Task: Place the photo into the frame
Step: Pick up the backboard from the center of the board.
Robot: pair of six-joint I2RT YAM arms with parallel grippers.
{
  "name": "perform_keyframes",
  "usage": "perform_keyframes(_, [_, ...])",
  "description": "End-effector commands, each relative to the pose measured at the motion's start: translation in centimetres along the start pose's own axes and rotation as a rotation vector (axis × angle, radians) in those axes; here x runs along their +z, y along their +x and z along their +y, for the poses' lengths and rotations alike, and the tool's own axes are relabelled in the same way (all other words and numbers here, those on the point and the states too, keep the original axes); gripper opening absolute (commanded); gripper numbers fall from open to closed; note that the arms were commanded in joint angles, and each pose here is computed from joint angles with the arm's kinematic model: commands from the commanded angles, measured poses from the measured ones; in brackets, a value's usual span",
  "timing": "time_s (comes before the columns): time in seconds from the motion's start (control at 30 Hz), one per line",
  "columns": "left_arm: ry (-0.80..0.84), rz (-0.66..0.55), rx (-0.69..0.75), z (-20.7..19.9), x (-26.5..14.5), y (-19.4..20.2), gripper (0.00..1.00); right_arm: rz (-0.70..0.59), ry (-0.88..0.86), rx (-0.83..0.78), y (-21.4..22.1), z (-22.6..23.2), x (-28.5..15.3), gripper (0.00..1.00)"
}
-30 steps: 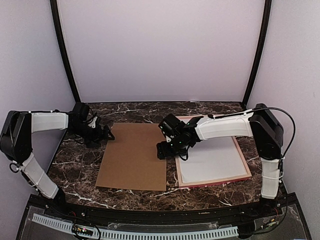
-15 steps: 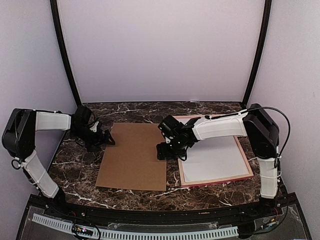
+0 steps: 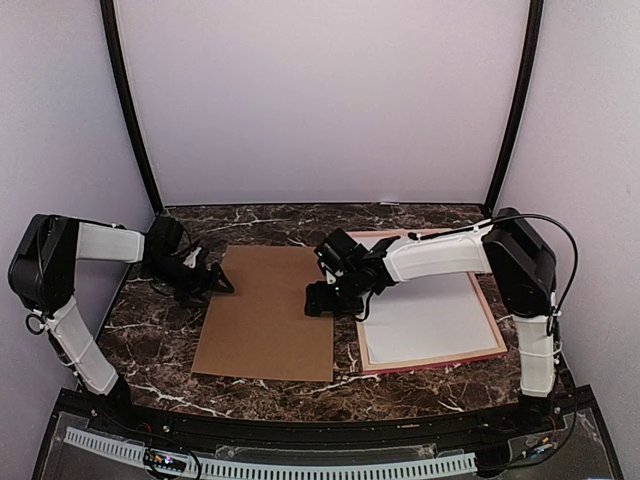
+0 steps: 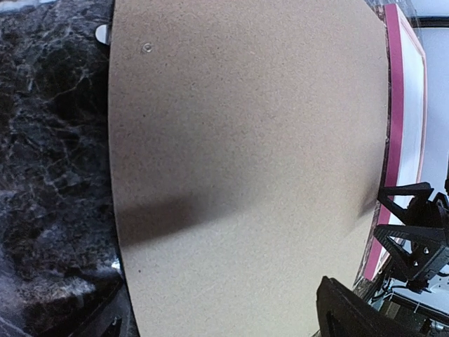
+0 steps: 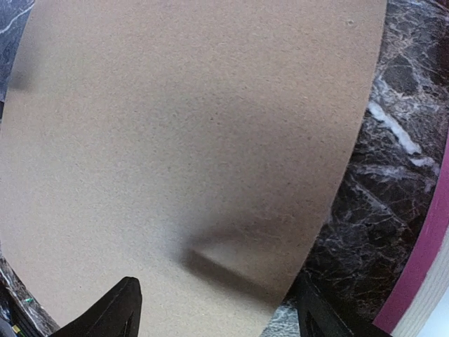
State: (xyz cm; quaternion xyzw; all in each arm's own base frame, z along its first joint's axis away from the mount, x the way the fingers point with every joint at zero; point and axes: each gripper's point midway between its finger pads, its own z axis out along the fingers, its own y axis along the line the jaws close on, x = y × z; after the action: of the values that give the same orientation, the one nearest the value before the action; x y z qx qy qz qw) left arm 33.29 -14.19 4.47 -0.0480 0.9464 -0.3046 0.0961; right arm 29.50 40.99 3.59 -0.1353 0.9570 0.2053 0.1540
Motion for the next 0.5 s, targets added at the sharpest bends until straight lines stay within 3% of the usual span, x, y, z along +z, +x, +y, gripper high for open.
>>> perform_keyframes(0.0, [0.08, 0.069, -0.035, -0.5, 0.7, 2.1, 0.94, 0.002, -0.063, 0.024, 0.4, 1.0, 0.8, 0.77])
perform_keyframes(0.47, [0.359, -0.03, 0.117, -7.4, -3.8, 0.8, 0.81, 0.021, -0.076, 0.045, 1.9, 0.3, 1.2, 0.76])
